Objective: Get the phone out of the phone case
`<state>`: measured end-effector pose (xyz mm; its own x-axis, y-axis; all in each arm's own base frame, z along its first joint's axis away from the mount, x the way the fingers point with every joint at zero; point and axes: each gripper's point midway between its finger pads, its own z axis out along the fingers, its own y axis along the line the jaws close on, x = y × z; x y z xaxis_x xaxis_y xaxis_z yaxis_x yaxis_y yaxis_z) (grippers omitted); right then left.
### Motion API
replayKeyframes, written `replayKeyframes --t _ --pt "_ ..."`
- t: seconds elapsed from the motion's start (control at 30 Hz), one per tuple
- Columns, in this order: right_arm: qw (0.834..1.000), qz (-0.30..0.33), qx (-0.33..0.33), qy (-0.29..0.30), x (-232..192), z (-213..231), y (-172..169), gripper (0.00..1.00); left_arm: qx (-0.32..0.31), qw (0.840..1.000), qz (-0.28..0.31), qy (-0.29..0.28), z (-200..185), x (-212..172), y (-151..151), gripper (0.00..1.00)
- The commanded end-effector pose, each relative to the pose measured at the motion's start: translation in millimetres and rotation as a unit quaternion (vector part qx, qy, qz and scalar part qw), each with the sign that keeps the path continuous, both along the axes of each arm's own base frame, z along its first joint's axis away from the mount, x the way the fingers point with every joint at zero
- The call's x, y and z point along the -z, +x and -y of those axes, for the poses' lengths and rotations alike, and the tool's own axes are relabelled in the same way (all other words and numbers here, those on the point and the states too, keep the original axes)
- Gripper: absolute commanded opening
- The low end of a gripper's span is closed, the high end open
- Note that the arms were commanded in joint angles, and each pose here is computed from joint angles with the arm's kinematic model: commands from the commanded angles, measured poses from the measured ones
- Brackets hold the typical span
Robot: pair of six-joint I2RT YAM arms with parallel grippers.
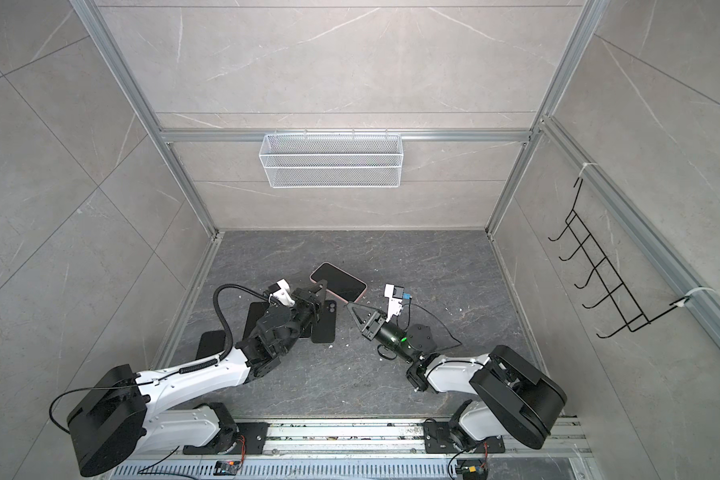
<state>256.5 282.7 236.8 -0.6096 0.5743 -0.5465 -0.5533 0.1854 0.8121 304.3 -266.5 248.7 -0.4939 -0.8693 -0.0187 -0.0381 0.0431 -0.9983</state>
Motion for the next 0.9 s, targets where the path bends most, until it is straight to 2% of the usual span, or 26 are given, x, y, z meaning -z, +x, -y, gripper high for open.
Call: replayKeyframes --t 0.0,0.33,0.47,0.6,0.7,0.83,0.87 --pt "0.994 -0.001 0.055 -0.098 34.7 12.6 14.6 0.00 0.021 0.998 0.044 -0.047 7.5 -56.9 -4.9 0.00" --pt "0.964 0.043 0.113 -0.235 56.7 22.8 31.1 0.00 0.045 0.995 0.036 -0.075 27.6 -66.4 1.7 0.00" --pt "0.955 0.055 0.130 -0.261 61.9 24.4 38.8 0.00 0.052 0.994 0.038 -0.089 38.1 -69.7 2.9 0.00" --pt "0.955 0.056 0.158 -0.244 59.4 32.0 45.4 0.00 0.054 0.994 0.044 -0.090 42.8 -71.2 5.0 0.00" --pt "0.965 0.060 0.132 -0.220 54.8 31.2 32.4 0.02 0.039 0.994 0.052 -0.090 30.5 -71.3 8.2 0.00" --pt "0.976 0.039 0.096 -0.192 49.6 39.9 12.0 0.48 0.056 0.992 0.100 -0.047 15.9 -87.5 12.9 0.00" --pt "0.979 0.025 0.092 -0.179 47.2 45.2 8.4 0.57 0.063 0.991 0.111 -0.034 13.7 -89.6 12.3 0.00"
